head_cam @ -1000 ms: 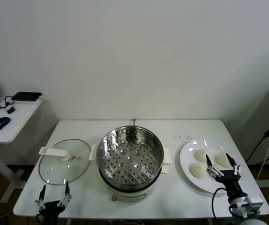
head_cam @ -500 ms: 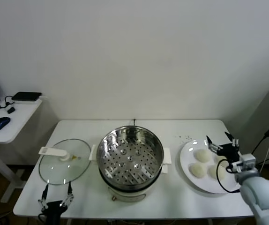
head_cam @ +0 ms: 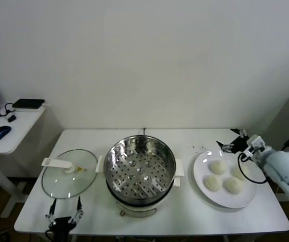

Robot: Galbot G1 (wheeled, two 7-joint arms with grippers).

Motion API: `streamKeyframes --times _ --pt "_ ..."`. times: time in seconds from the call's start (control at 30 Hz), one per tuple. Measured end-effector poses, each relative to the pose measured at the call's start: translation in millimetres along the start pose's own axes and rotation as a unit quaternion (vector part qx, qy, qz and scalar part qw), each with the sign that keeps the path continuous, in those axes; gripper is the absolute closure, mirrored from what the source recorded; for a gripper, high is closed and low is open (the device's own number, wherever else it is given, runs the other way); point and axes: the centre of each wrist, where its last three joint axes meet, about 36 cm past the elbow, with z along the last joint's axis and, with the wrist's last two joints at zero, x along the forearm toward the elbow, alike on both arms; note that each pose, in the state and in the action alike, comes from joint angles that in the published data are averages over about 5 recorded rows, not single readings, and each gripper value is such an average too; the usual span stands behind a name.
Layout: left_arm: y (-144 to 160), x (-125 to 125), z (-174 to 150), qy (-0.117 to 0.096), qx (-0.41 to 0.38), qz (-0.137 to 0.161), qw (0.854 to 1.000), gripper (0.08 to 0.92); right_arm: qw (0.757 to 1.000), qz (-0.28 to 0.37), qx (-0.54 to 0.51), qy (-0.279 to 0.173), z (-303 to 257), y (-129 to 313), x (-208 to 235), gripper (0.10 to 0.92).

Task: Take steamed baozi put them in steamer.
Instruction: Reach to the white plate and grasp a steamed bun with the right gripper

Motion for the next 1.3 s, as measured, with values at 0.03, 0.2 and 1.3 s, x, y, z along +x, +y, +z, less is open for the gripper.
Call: streamKeyframes --times 0.03,0.2,1.3 --pt "-0.5 0.2 0.6 0.000 -0.001 0.001 1.000 0.177 1.000 -0.013 0.011 0.005 -2.8 -4.8 -1.4 0.200" --pt "-2.6 1.4 3.8 0.000 -0.006 0.007 1.000 0.177 0.994 -0.077 0.063 0.033 -13.0 -26.6 -6.4 0.200" --pt "-4.0 1.5 16.6 0.007 -0.019 0.014 1.000 0.177 0.895 -0.310 0.266 0.179 -48.5 -92.9 -75.1 0.200"
